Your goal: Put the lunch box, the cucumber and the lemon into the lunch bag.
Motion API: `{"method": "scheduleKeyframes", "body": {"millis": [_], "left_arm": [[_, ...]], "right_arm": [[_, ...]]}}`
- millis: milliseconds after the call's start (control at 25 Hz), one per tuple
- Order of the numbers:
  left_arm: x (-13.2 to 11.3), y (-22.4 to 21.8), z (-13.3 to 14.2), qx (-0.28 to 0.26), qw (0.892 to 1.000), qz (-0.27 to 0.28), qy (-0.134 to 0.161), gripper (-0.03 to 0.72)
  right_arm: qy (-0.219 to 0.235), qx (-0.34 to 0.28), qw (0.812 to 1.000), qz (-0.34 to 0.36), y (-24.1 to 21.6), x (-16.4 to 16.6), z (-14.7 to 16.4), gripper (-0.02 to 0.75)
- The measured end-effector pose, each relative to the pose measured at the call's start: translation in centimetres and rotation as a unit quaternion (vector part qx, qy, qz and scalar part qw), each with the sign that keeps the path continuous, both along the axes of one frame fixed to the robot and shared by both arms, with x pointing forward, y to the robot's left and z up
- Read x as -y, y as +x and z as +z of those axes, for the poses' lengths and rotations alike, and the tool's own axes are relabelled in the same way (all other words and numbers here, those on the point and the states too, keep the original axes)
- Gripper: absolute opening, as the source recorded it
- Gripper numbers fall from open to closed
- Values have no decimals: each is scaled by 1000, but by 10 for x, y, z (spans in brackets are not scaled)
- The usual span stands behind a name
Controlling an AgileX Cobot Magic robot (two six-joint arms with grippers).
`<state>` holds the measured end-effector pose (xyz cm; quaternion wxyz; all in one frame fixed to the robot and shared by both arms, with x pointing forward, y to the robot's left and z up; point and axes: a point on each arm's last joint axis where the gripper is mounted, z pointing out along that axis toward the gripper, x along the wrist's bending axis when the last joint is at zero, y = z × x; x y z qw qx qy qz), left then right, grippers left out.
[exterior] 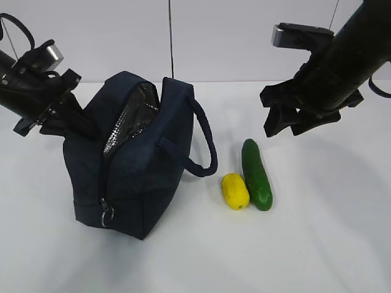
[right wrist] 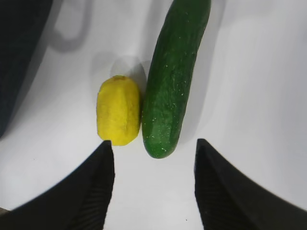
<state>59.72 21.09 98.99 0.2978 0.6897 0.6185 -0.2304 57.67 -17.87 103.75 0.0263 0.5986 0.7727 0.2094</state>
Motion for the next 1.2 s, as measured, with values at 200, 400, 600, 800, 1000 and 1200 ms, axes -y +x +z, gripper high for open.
{"method": "scheduleKeyframes", "body": {"millis": [200, 400, 600, 800, 1000, 1200], "left_arm": [[-3, -2, -1, -7, 1000, -14, 22, 2], [-4, -3, -2, -10, 999, -21, 30, 1], [-5, -4, -2, -12, 999, -25, 33, 1], [-5, -4, -3, -12, 999, -28, 38, 1], [-6, -5, -3, -14, 999, -31, 42, 1], [-6, -5, -3, -14, 999, -32, 42, 1]], "right_arm": [[-5, -38, 999, -21, 8, -2, -24, 410], [-5, -62, 997, -50, 18, -5, -48, 468], [1, -48, 997, -61, 37, -10, -59, 537], [6, -40, 997, -63, 59, -17, -67, 545], [4, -47, 997, -63, 73, -21, -82, 546], [-4, -71, 996, -62, 79, -23, -102, 546]]}}
